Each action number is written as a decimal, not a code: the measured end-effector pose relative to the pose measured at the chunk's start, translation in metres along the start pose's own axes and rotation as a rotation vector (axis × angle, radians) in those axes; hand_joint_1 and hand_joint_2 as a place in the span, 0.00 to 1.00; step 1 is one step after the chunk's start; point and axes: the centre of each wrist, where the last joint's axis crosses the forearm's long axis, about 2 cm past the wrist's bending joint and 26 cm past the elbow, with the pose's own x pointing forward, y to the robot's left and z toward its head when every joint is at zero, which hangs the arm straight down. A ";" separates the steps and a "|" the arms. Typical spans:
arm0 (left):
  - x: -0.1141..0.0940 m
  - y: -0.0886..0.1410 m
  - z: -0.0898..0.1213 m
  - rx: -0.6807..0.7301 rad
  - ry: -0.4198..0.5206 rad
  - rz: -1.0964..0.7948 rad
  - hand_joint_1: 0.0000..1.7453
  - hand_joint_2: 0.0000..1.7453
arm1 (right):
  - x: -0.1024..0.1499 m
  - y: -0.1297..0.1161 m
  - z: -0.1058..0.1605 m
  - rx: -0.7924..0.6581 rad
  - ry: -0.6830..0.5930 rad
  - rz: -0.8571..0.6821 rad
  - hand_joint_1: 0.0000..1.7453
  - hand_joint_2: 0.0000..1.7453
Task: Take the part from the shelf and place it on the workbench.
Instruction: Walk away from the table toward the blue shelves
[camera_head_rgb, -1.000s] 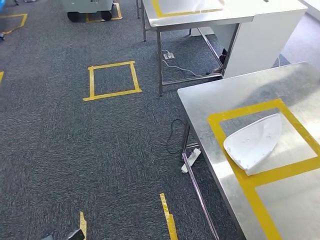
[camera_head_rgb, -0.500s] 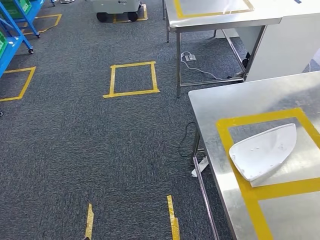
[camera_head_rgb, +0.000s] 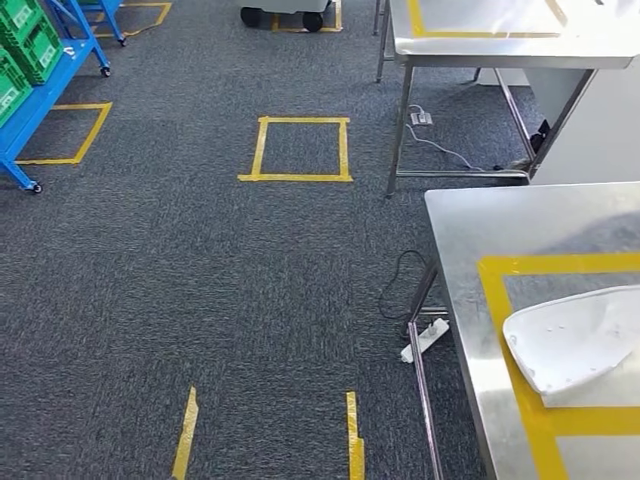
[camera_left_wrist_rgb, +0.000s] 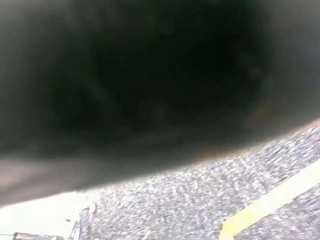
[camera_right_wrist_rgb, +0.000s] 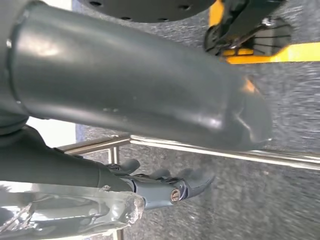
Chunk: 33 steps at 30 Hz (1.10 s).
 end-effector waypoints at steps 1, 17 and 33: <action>0.001 0.000 0.000 -0.004 -0.002 0.002 0.00 0.00 | 0.000 0.000 0.000 -0.001 0.001 -0.003 0.00 0.00; 0.004 -0.002 0.000 -0.080 -0.071 0.063 0.00 0.00 | -0.003 -0.005 0.004 0.018 0.019 -0.044 0.00 0.00; 0.005 -0.006 0.002 -0.096 -0.061 0.114 0.00 0.00 | 0.001 -0.007 0.009 0.016 0.024 -0.058 0.00 0.00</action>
